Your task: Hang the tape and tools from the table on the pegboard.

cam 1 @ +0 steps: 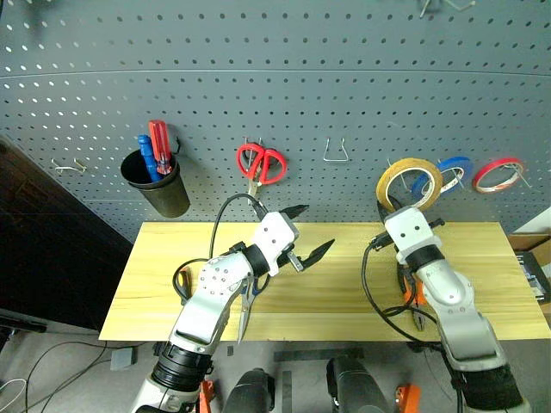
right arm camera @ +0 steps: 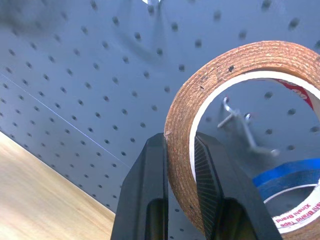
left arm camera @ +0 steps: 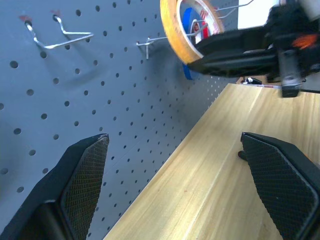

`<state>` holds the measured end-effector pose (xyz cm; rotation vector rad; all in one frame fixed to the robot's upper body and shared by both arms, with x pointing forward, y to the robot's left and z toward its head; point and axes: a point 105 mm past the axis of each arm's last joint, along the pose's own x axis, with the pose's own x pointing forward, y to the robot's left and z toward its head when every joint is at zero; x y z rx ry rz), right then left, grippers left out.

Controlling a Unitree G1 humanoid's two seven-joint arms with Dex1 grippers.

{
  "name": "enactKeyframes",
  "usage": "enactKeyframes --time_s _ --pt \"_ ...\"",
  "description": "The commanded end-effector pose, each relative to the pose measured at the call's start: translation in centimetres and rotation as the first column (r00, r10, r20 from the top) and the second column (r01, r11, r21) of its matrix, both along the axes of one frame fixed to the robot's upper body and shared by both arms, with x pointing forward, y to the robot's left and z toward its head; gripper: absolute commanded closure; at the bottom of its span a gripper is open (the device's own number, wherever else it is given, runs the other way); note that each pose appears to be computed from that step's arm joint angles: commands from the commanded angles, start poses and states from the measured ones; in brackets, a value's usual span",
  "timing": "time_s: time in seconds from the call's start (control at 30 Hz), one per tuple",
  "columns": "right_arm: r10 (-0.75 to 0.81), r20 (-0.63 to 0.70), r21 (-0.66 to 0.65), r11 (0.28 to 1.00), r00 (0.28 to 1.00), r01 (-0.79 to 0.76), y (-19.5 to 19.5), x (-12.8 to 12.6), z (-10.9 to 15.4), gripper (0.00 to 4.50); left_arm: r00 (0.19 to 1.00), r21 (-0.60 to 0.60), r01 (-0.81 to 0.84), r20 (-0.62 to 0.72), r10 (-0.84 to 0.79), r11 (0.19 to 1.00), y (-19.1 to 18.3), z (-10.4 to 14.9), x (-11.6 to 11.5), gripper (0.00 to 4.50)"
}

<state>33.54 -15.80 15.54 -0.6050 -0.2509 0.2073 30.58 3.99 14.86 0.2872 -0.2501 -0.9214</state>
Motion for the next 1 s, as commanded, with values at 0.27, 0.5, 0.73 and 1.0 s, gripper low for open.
enactKeyframes --time_s 0.27,0.5,0.73,1.0 --pt "0.019 0.041 0.08 0.997 0.999 -0.022 0.2 -1.5 0.2 1.79 0.999 -0.021 0.045 -0.018 -0.046 0.999 -0.8 0.6 0.0 0.0" --pt "-0.283 -0.355 0.231 0.897 0.891 0.376 -2.5 -5.8 -7.4 0.02 0.987 0.161 0.157 0.02 -0.162 0.974 -0.2 -1.2 -0.5 0.0" --pt "-0.299 -0.728 0.204 0.765 0.617 0.611 -4.8 -7.0 -13.1 0.02 0.968 0.227 0.237 0.03 -0.25 0.944 -0.3 -1.9 -0.4 0.0" --pt "-0.268 -0.795 0.21 0.721 0.545 0.66 -7.3 -5.0 -14.7 0.02 0.951 0.253 0.296 0.012 -0.309 0.921 -0.9 -2.9 -1.6 0.0"
